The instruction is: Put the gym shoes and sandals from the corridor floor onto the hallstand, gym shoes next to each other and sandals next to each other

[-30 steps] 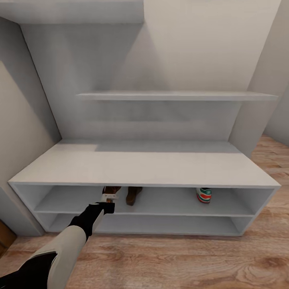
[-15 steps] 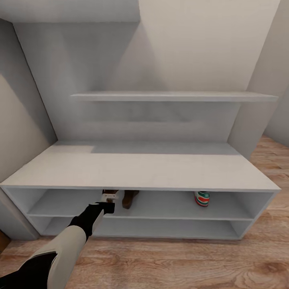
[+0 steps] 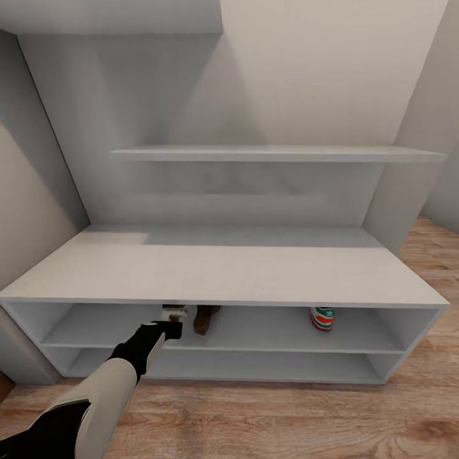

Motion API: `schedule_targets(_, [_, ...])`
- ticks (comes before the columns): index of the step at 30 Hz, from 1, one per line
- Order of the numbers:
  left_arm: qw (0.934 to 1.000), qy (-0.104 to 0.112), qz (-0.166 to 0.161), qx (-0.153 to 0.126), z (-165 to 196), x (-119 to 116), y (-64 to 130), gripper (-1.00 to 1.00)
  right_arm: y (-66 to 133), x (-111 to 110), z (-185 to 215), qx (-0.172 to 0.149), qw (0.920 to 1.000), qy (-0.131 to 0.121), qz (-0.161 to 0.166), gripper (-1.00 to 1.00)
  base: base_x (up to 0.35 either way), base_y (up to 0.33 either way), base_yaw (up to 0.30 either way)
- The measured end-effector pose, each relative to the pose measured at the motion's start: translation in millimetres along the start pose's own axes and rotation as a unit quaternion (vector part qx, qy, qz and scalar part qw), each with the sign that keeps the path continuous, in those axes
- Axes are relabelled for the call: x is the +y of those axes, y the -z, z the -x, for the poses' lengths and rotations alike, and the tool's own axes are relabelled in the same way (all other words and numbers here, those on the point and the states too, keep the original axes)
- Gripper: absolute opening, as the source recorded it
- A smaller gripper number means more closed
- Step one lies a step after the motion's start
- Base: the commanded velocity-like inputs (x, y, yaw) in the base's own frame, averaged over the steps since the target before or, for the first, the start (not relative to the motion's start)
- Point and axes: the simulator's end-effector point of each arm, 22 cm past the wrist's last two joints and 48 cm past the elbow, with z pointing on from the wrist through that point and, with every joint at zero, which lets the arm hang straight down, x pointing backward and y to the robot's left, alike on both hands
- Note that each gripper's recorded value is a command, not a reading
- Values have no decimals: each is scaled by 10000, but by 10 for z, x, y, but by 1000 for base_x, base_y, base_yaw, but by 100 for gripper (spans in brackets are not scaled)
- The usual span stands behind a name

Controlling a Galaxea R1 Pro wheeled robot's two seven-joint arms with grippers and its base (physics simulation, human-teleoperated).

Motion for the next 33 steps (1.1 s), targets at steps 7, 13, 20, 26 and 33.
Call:
schedule_targets(7, [10000,-22,3,3,-1,7,0,100,0,0,-1,1,10000,0,0,-100,0,0,0])
schedule_targets(13, [10000,-34,19,0,0,30,0,100,0,0,-2,2,10000,0,0,-100,0,0,0])
schedule_targets(20, [10000,-32,31,-10,-1,47,-2,100,0,0,-3,3,10000,1,0,-100,-55,0,0])
schedule_targets(26, [10000,-34,36,-8,-4,54,-4,100,-1,1,-5,4,10000,2,-1,-100,-292,0,0])
schedule_targets(33, [10000,-30,38,-8,-4,59,-5,100,-1,1,-5,5,10000,3,0,-100,-330,0,0])
